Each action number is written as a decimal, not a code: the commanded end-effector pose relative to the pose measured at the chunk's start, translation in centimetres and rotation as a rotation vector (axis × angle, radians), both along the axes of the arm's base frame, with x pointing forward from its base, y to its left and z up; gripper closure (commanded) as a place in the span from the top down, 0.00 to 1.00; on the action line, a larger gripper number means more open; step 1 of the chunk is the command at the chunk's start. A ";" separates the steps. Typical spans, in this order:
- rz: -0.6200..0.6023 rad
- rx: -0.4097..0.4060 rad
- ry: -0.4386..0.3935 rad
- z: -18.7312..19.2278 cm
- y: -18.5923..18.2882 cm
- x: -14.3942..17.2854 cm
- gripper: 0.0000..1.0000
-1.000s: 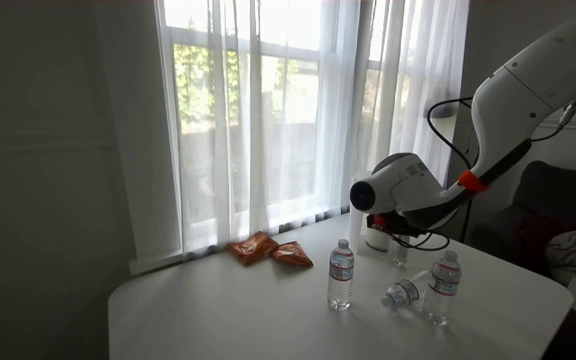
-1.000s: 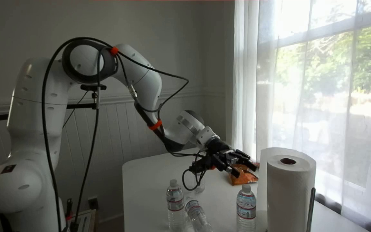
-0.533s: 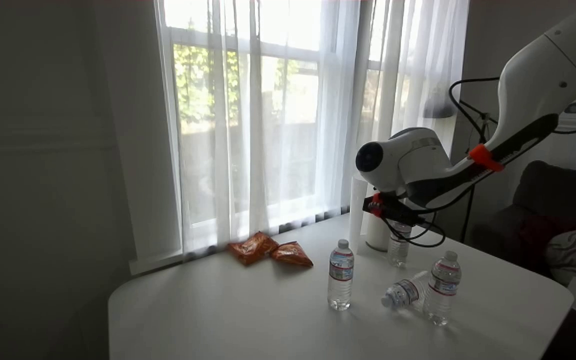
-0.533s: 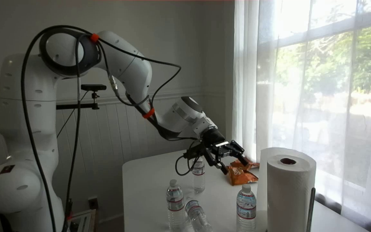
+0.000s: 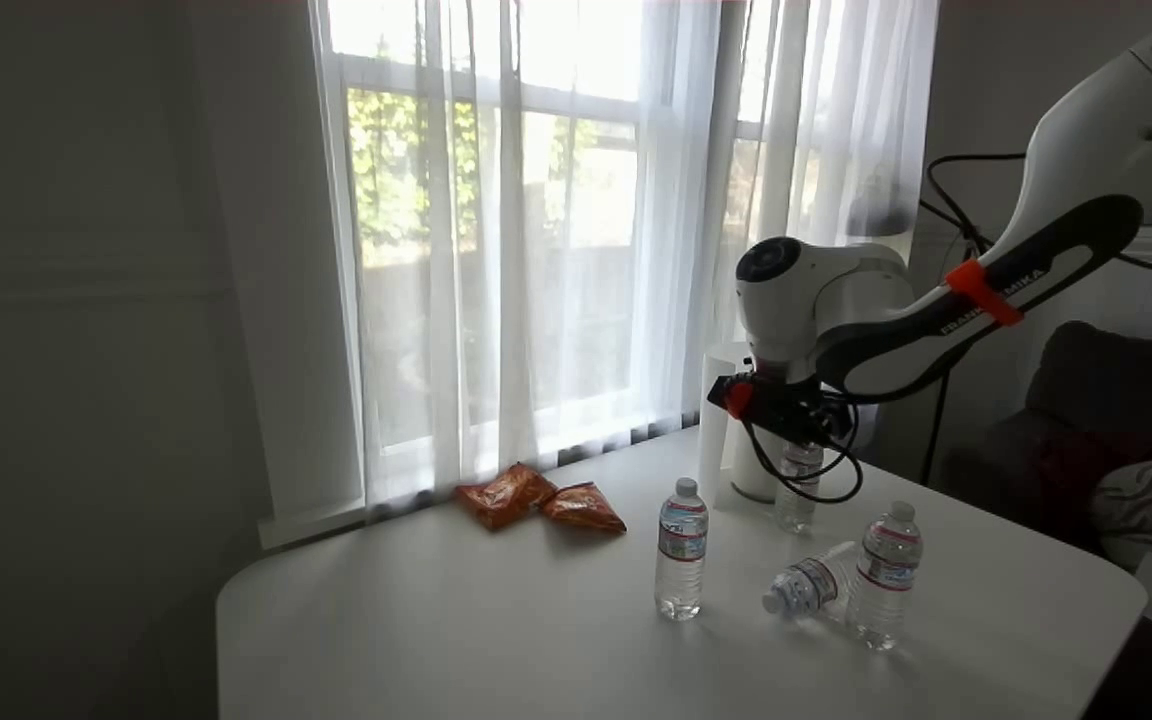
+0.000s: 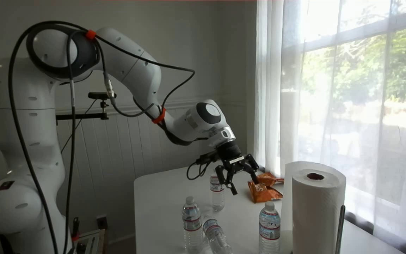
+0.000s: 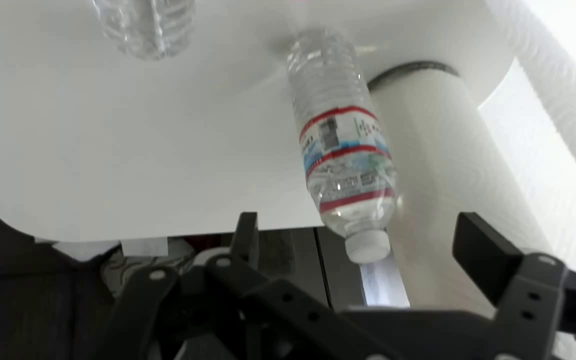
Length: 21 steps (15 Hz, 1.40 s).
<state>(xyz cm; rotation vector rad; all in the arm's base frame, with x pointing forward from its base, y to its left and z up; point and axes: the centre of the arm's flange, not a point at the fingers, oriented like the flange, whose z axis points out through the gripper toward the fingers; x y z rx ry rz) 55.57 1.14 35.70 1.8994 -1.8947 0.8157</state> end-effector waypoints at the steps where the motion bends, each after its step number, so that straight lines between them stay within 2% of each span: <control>1: 0.000 0.184 0.005 -0.7 0.2 -1.7 1.00; 3: -0.009 0.257 0.003 -1.2 0.7 -1.9 1.00; 7: -0.032 0.380 0.057 -3.4 1.2 -2.2 1.00; 8: -0.035 0.387 0.072 -4.0 1.2 -2.3 1.00; 9: -0.040 0.335 0.058 -3.4 1.5 -1.6 1.00; 14: -0.045 0.356 0.078 -4.2 1.5 -2.0 1.00; 21: -0.040 0.468 0.100 -7.2 3.2 -2.2 1.00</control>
